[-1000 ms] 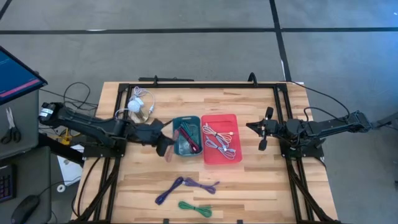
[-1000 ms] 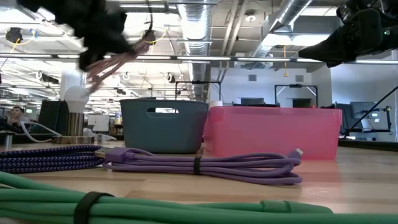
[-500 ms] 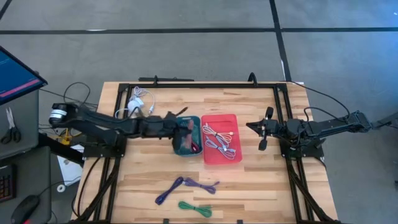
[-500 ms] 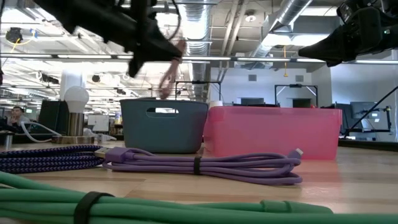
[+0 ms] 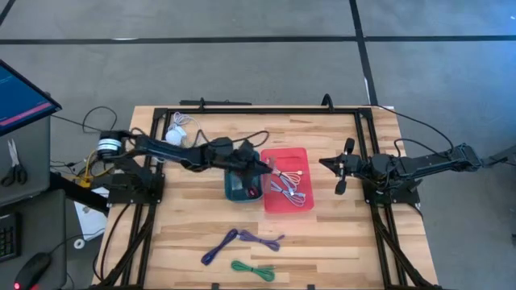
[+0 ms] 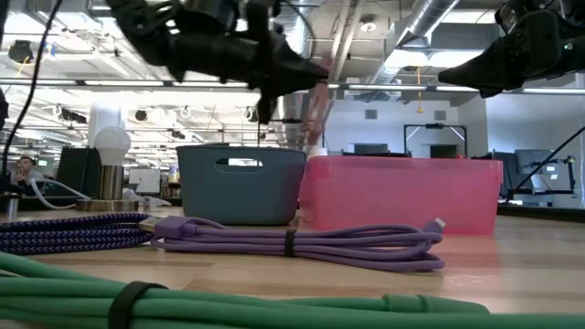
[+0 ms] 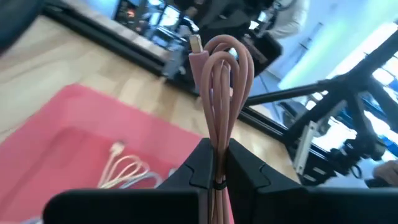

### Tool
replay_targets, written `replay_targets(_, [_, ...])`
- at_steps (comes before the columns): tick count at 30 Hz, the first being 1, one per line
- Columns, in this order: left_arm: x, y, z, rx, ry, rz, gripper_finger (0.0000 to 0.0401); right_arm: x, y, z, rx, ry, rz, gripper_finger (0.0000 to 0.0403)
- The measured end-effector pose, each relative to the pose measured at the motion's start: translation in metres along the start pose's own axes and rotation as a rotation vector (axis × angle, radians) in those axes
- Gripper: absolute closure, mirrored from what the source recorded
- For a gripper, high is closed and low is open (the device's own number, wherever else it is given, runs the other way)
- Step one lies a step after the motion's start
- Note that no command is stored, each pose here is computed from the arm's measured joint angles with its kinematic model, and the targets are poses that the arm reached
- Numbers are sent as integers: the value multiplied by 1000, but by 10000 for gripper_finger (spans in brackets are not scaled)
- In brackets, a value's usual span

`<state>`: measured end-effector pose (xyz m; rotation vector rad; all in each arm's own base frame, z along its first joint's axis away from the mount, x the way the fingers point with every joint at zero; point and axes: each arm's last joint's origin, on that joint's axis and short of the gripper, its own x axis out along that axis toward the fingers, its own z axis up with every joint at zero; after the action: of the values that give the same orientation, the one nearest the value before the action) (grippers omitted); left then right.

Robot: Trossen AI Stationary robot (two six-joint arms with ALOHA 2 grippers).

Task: Pick & Place USB Port
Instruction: Put the pink charger cable into the red bin

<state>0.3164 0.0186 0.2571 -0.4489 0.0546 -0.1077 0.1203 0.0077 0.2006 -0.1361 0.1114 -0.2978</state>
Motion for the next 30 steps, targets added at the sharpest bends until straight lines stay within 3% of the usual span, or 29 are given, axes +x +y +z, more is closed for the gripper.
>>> replay_targets(4, [21,1,10,20,30,-38,381,0,0,0,0,0,0,393])
replay_targets(10, [39,12,11,34,137,114,381,0,0,0,0,0,-3,393])
replay_targets(15, [49,12,15,72,124,130,381,0,0,0,-1,1,-5,393])
replay_targets(30, [59,24,-5,27,199,167,381,0,-1,0,-2,8,-51,393])
